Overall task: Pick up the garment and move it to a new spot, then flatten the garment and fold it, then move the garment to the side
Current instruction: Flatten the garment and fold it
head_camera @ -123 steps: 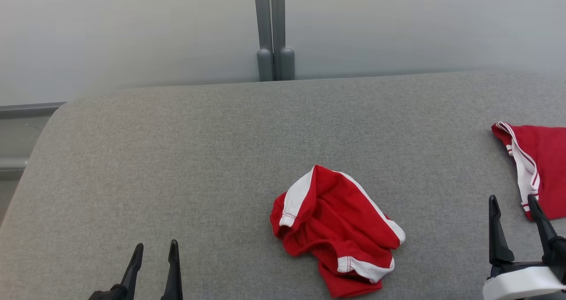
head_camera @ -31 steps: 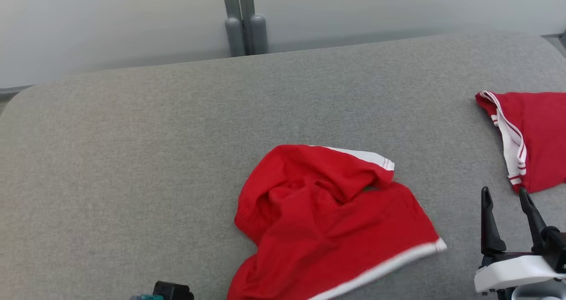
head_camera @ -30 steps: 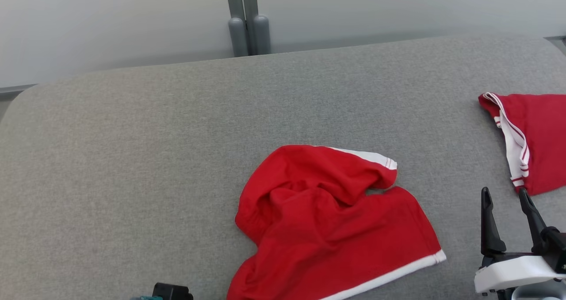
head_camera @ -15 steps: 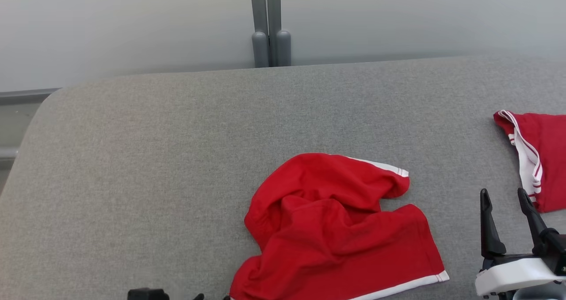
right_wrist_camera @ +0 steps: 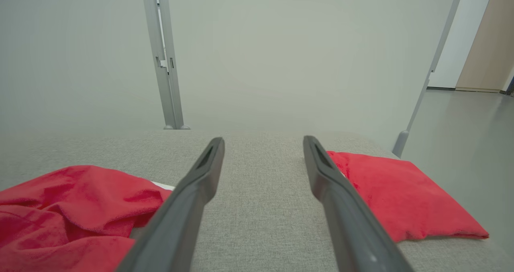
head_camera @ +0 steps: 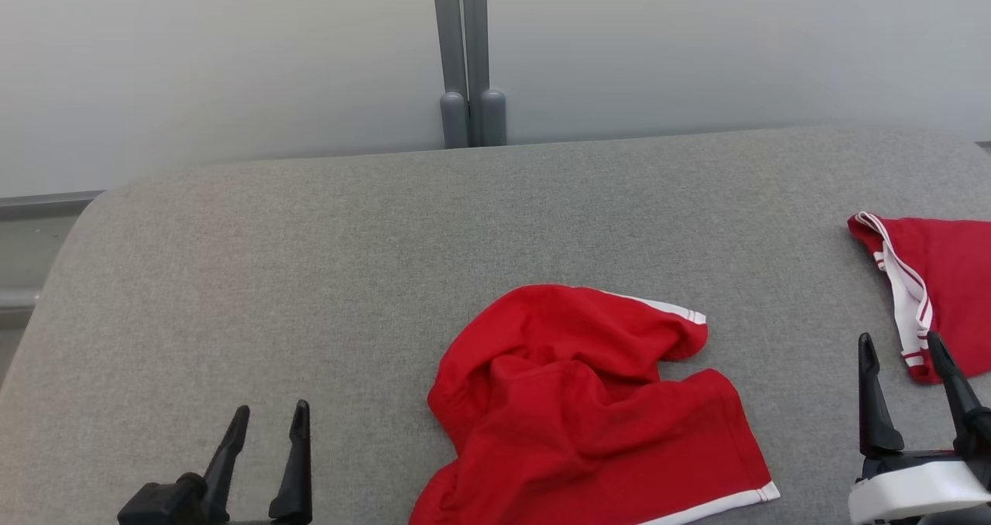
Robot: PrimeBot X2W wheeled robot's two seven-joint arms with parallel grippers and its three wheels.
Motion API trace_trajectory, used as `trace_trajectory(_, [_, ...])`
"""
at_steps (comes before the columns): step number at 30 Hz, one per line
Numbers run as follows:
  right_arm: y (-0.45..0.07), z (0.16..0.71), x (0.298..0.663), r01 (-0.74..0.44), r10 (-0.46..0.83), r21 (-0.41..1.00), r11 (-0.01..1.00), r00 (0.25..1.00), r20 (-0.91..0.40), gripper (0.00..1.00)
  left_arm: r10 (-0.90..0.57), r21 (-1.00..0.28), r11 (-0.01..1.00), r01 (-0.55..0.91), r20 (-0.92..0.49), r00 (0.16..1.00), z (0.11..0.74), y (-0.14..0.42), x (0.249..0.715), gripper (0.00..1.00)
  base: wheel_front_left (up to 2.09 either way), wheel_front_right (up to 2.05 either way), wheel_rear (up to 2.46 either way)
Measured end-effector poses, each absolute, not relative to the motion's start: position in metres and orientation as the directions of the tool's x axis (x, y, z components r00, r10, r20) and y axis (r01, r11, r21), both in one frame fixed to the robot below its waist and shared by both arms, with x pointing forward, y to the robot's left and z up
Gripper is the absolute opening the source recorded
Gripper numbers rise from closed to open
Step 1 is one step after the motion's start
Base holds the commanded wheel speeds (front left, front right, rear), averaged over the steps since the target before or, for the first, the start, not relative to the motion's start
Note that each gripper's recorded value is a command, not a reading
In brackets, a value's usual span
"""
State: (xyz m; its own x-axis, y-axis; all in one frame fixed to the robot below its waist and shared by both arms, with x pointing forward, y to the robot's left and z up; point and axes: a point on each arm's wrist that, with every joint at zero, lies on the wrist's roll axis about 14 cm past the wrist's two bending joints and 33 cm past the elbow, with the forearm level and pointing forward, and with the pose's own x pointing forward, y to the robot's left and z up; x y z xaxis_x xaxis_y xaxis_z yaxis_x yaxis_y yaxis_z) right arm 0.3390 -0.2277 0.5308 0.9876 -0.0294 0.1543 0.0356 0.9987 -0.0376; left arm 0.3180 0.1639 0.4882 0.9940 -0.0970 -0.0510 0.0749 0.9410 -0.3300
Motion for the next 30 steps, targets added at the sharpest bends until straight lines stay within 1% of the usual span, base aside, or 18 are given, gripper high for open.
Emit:
trace_trajectory(1, [-0.226, 0.533, 0.339, 0.031, -0.024, -0.039, 0.999, 0.987, 0.161, 1.0, -0.082, -0.289, 0.955, 0.071, -0.028, 0.996, 0.492, 0.167, 0.319, 1.0, 0.0, 0.0, 0.0])
trace_trajectory(2, [-0.225, 0.535, 0.339, 0.026, -0.018, -0.042, 0.999, 0.986, 0.167, 1.0, -0.061, -0.276, 0.96, 0.056, -0.01, 0.998, 0.495, 0.17, 0.319, 1.0, 0.0, 0.0, 0.0])
trace_trajectory(5, [-0.221, 0.538, 0.339, 0.015, -0.006, -0.048, 0.999, 0.984, 0.176, 1.0, -0.019, -0.26, 0.965, 0.028, 0.038, 0.999, 0.502, 0.173, 0.318, 1.0, 0.0, 0.0, 0.0])
trace_trajectory(8, [-0.218, 0.538, 0.338, 0.009, -0.001, -0.044, 0.999, 0.984, 0.176, 1.0, -0.019, -0.23, 0.973, 0.033, 0.064, 0.998, 0.505, 0.171, 0.315, 1.0, 0.0, 0.0, 0.0])
trace_trajectory(12, [-0.208, 0.53, 0.34, -0.018, 0.022, -0.031, 0.999, 0.988, 0.154, 1.0, -0.08, -0.208, 0.974, 0.089, 0.051, 0.995, 0.495, 0.16, 0.312, 1.0, 0.0, 0.0, 0.0])
trace_trajectory(28, [-0.194, 0.52, 0.343, -0.045, 0.046, -0.008, 0.999, 0.991, 0.126, 1.0, -0.1, -0.201, 0.973, 0.11, 0.057, 0.993, 0.494, 0.157, 0.315, 1.0, 0.0, 0.0, 0.0])
trace_trajectory(30, [-0.19, 0.515, 0.343, -0.055, 0.054, 0.01, 0.998, 0.992, 0.113, 1.0, -0.123, -0.202, 0.971, 0.132, 0.052, 0.991, 0.492, 0.149, 0.315, 1.0, 0.0, 0.0, 0.0])
